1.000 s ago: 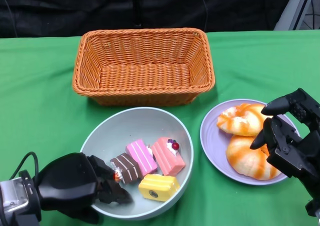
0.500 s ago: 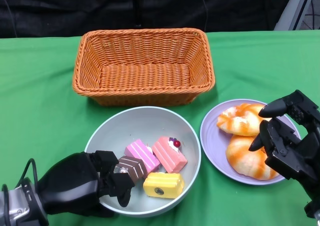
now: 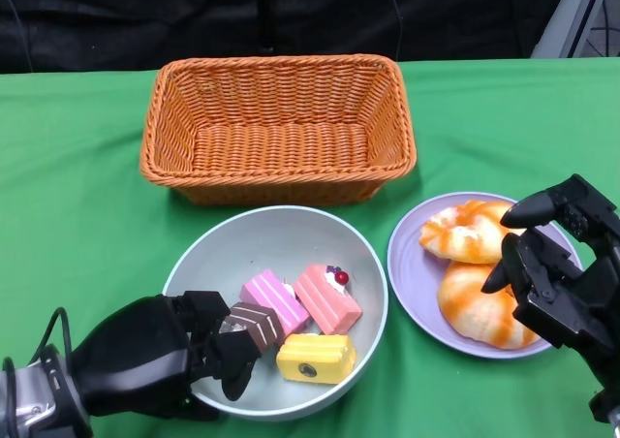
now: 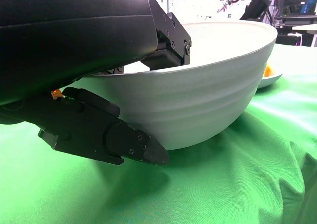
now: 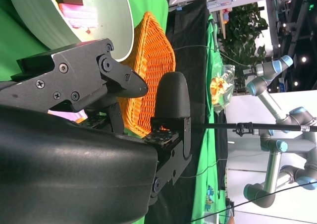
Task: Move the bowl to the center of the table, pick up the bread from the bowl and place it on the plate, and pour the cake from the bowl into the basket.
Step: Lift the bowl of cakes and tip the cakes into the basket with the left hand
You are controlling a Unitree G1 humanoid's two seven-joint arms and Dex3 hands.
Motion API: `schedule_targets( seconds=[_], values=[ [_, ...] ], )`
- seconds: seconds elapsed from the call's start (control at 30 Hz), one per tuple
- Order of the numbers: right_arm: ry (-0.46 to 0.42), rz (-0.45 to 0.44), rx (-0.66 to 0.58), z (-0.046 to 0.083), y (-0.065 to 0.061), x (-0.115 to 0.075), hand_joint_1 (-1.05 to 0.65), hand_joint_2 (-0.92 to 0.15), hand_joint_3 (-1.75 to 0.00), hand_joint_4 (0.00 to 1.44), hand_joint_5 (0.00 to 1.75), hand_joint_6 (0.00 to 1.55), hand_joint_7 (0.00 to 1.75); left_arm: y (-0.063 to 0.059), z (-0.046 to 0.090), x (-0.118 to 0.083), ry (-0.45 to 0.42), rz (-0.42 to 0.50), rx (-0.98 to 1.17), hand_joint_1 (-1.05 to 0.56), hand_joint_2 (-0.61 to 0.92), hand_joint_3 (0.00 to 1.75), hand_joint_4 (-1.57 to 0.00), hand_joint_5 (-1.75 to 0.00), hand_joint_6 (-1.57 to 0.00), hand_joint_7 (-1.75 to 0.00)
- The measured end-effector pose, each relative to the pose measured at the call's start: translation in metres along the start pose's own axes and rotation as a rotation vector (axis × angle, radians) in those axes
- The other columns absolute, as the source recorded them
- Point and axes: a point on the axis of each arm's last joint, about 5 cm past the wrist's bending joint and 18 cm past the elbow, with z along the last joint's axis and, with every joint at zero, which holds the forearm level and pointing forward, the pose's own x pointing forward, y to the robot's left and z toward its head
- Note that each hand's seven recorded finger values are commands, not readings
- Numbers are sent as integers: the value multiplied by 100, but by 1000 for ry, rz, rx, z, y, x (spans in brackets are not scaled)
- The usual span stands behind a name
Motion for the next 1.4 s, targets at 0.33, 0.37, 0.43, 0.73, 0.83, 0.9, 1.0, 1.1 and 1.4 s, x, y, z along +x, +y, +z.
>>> schedule_targets(
  seconds=[0.33, 0.37, 0.43, 0.73, 0.83, 0.9, 1.0, 1.1, 1.4],
  values=[
    [28, -8, -1, -2, -2, 3, -2, -84, -78, 53, 175, 38, 157, 23, -9, -28, 21, 42, 41, -28, 92, 12, -53, -175, -35, -174],
    [30, -7, -1, -3, -2, 3, -2, -85, -78, 53, 175, 38, 157, 24, -8, -28, 16, 45, 43, -30, 92, 12, -53, -175, -35, -174],
    [39, -8, 1, -5, -3, 4, -3, -85, -78, 53, 175, 38, 157, 27, -8, -29, 2, 53, 45, -32, 92, 11, -53, -175, -35, -174],
    [45, -5, -23, -4, -4, 8, -2, -85, -76, 53, 175, 38, 159, 49, -7, -32, -29, 146, 52, -27, 92, 15, -55, -173, -59, -138],
    [50, 2, -22, -4, -4, 9, -3, -85, -76, 53, 175, 38, 159, 59, -7, -31, -35, 185, 40, -28, 92, 13, -58, -165, -72, -115],
    [56, 3, -20, -6, -5, 10, -3, -85, -76, 53, 175, 37, 159, 65, -8, -29, -44, 219, 32, -28, 92, 15, -56, -168, -80, -102],
    [69, -1, -25, -7, -5, 10, -2, -85, -76, 52, 175, 37, 159, 75, -8, -28, -51, 275, 23, -25, 92, 30, -55, -173, -87, -93],
    [71, -2, -28, -7, -6, 10, -2, -85, -75, 52, 175, 37, 159, 81, -9, -25, -53, 324, 11, -25, 92, 41, -55, -174, -89, -90],
    [95, 53, -87, -9, -4, 11, 0, -86, -66, 53, 175, 35, 163, 90, -12, -12, -44, 416, -81, -27, 88, 53, -66, -172, -83, -102]
  ],
)
